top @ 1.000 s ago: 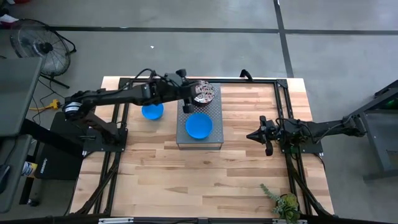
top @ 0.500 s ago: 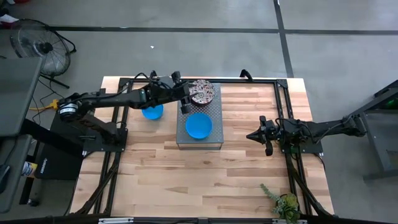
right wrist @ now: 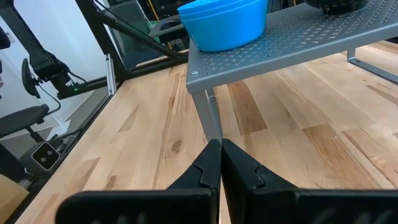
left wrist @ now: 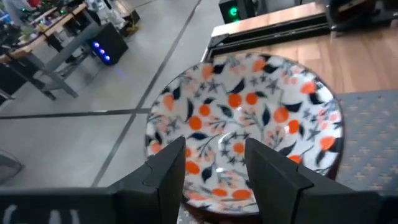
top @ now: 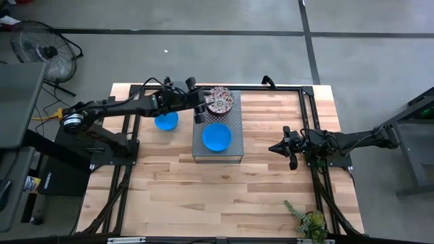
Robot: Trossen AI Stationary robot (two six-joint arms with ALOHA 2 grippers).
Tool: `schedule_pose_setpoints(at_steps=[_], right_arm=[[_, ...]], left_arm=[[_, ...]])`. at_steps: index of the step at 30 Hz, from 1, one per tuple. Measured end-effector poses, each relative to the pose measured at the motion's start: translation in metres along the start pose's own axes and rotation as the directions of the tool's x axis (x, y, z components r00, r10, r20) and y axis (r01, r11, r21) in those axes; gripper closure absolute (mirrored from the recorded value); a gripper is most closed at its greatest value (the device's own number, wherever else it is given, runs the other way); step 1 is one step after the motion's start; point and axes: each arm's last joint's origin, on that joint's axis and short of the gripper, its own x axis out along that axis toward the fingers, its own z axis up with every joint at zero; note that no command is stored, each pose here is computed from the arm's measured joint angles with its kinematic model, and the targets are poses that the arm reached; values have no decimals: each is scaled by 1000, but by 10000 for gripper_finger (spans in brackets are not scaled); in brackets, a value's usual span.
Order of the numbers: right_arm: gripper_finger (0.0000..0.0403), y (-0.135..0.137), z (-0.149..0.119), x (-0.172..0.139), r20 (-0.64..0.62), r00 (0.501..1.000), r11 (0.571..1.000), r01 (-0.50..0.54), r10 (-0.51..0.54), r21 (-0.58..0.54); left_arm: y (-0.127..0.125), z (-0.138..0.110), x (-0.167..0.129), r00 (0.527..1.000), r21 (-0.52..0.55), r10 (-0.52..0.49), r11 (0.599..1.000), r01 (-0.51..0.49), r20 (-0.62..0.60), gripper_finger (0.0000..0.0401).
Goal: Pick & Place Mini bowls
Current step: Stack the white patterned bowl on the white patterned bowls on the shelf, then stack the blue bowl on the blue bowls on the shelf
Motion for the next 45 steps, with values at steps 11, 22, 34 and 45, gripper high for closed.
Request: schedule_pose_setpoints(at_steps=[11,22,34,45], right_arm=[[402,0,0,0,0,1000,1000,1,-1,0],[402,0,0,0,0,1000,1000,0,0,0],[402,0,0,0,0,1000,1000,0,0,0],[402,0,0,0,0,1000,1000,0,0,0]], left_arm=[[-2,-7,0,997,7,-27,1000,28,-70,241],[8,8,-21,998,45,54,997,-55,8,241],[6,-12,-74,960,-4,-49,999,50,-276,241],[2,-31,-112,861,-149,-151,985,88,-485,241]])
